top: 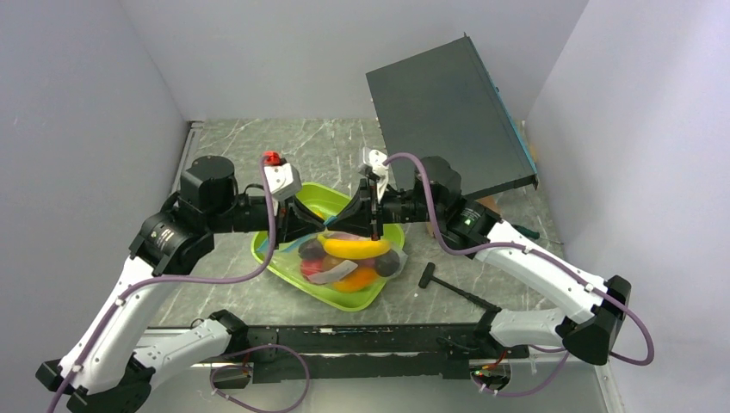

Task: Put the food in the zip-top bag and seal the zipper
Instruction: Zip the zipper food storage bag.

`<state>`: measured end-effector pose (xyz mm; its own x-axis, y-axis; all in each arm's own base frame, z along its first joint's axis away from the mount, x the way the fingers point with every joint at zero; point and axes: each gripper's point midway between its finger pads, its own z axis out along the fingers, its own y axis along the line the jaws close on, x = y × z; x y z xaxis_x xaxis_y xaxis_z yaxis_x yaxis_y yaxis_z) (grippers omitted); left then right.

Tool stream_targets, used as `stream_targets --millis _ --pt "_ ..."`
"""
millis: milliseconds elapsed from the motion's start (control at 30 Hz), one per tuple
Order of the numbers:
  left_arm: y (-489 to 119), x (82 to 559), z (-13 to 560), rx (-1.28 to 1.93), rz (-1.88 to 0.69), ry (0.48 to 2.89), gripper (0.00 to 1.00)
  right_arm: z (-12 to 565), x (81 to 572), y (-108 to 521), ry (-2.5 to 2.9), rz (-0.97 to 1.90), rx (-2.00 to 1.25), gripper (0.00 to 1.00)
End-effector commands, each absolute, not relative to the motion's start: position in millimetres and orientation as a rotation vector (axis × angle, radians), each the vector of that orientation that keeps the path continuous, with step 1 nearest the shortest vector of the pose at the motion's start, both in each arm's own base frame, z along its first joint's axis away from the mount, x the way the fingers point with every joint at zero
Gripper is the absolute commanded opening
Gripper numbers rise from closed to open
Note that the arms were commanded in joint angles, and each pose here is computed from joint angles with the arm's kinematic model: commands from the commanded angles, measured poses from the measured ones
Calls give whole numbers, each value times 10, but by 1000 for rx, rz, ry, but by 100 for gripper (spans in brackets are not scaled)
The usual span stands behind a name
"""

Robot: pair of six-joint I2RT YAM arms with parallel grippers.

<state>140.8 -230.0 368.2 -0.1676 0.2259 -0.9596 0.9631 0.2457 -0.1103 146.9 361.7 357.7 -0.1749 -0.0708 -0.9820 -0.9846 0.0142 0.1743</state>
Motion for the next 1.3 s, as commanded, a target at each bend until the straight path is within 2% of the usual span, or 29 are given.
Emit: stream_targets --millis 0,233,367,433,533,600,667,800,933,967,1033,1100,1133,1200,1267 --pt "-2202 1326 3597 1113 -983 1631 0 4291 1465 3508 1139 1288 -1046 0" --pt "-2198 1336 3774 1048 -988 1579 0 4292 1402 3531 1134 1332 -1069 0" --pt "-2211 1345 3743 1058 -994 1610 21 4270 1408 3544 1139 1335 -1071 0" --pt "-2200 1364 3729 1052 -978 1610 26 4257 1413 3552 1142 1334 -1075 0" --pt "-2181 1371 3722 1048 -963 1608 29 4252 1416 3558 1146 1333 -1080 0" --pt "-2172 1366 3723 1050 -957 1603 27 4251 1410 3561 1142 1333 -1090 0" --pt "-2159 1373 3745 1042 -946 1594 16 4246 1395 3567 1142 1339 -1102 0" --pt "-2151 1386 3801 1031 -934 1578 1 4222 1382 3581 1142 1339 -1130 0" --pt "-2137 1420 3794 1009 -919 1589 0 4122 1375 3660 1170 1355 -1207 0" --pt "-2129 1424 3798 1001 -914 1585 0 4105 1343 3676 1176 1373 -1245 3" --pt "-2120 1427 3809 993 -909 1579 0 4044 1280 3698 1189 1417 -1299 24" --pt "-2116 1414 3813 997 -910 1577 0 4043 1243 3716 1182 1455 -1316 36" --pt "-2114 1409 3819 998 -911 1577 0 4044 1224 3720 1169 1468 -1328 39" --pt "-2109 1396 3826 1001 -913 1574 0 4050 1203 3729 1159 1486 -1337 37" --pt "-2103 1368 3838 1005 -918 1567 0 4028 1207 3742 1168 1487 -1354 31"
